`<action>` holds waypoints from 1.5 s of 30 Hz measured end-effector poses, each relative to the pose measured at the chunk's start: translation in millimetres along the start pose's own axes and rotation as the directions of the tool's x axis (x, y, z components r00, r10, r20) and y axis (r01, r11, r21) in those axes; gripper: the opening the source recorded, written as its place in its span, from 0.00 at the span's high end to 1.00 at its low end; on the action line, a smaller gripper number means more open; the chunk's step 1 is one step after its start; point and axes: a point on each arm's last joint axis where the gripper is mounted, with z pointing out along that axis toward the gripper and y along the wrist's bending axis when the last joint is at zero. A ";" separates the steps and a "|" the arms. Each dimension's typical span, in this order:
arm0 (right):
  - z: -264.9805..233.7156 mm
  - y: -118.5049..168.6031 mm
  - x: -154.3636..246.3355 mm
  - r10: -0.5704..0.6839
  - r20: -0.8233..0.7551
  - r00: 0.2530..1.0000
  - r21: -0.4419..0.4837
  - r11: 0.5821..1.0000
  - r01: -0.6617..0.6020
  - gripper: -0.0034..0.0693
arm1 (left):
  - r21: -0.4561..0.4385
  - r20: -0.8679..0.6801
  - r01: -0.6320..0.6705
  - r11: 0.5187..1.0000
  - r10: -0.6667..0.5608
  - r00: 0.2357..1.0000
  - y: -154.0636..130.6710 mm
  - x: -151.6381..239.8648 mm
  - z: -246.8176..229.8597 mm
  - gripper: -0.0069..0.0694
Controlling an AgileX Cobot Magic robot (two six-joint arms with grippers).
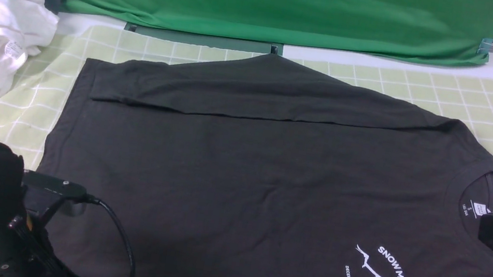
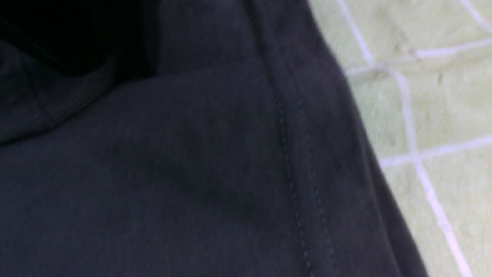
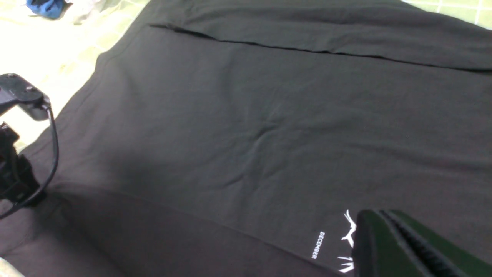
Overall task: Fold a long-sleeved shirt over a green coffee tablecloth.
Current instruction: 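Grasp the left edge of the dark T-shirt lying flat on the table, then fold the left side of the black T-shirt inward over its body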
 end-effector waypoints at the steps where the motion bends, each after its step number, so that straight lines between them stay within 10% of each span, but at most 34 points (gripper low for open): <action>1: 0.0 0.0 0.0 0.000 0.000 1.000 0.000 1.000 0.000 0.94 | -0.001 -0.008 -0.001 1.000 0.001 1.000 0.1 0.8 -1.3 0.83; 15: 0.1 0.1 -1.3 0.000 0.016 1.000 -0.002 1.000 0.000 0.92 | 0.017 0.386 -0.030 0.999 0.021 0.922 -3.3 -10.1 -122.0 0.89; 22: 0.1 0.2 -2.4 -0.001 0.028 1.000 -0.003 1.000 0.001 0.92 | -0.125 0.528 -0.001 0.992 0.067 0.847 6.5 -46.3 -174.8 0.89; 39: 0.1 0.2 -1.8 -0.001 0.021 1.000 -0.002 1.000 0.001 0.89 | -0.253 0.364 -0.017 0.967 0.112 0.925 13.1 -124.0 -110.4 0.88; 45: 0.1 0.1 -1.0 -0.001 0.013 1.000 -0.002 1.000 0.001 0.87 | -0.334 0.322 -0.025 0.942 0.139 0.936 19.5 -136.9 -91.4 0.71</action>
